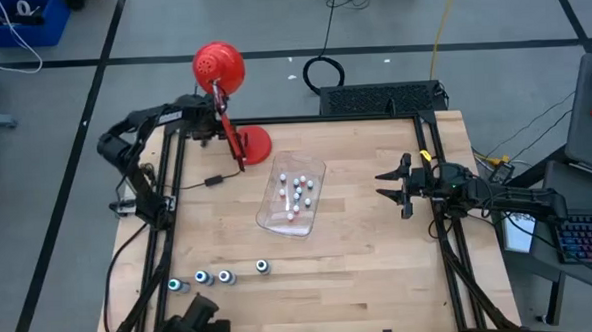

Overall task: Pick & Place food coloring
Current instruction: Put the small purple food coloring bottle into the transparent bin

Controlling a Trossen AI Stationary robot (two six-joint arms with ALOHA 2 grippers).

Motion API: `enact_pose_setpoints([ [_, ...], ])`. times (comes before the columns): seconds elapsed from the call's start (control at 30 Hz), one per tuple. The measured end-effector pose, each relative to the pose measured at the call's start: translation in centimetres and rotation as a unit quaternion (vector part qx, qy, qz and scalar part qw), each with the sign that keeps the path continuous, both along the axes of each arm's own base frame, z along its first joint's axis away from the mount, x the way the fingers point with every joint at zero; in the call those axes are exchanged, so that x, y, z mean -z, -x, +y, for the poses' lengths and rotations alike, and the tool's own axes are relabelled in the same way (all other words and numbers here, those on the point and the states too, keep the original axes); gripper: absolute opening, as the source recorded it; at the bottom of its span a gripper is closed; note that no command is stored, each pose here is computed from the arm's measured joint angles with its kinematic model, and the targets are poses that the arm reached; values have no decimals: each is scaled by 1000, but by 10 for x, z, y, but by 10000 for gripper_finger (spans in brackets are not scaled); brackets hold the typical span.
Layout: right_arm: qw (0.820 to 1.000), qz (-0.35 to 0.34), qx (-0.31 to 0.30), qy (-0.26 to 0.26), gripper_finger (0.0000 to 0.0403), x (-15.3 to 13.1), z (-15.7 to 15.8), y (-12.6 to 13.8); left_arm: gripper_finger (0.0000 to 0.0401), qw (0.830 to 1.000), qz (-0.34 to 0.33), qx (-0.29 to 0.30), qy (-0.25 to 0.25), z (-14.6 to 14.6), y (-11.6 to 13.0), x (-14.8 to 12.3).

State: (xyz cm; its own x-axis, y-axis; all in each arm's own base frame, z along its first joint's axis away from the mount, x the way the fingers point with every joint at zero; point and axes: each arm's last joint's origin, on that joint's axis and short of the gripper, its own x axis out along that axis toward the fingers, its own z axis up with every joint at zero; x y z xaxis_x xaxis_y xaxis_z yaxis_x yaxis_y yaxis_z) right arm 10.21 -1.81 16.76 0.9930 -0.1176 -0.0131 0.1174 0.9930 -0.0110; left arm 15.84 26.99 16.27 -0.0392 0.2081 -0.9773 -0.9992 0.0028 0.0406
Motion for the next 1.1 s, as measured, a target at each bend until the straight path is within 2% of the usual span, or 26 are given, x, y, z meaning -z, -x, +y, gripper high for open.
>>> enact_pose_setpoints([
  [0.17,1000,0,0,0,169,0,0,0,225,999,29,-8,34,4,1,12],
  [0.47,1000,0,0,0,169,0,0,0,225,998,63,-14,21,8,8,-7],
  [0.77,1000,0,0,0,169,0,0,0,225,995,84,0,51,6,18,-7],
  [1.1,1000,0,0,0,169,0,0,0,225,993,90,39,62,4,16,-5],
])
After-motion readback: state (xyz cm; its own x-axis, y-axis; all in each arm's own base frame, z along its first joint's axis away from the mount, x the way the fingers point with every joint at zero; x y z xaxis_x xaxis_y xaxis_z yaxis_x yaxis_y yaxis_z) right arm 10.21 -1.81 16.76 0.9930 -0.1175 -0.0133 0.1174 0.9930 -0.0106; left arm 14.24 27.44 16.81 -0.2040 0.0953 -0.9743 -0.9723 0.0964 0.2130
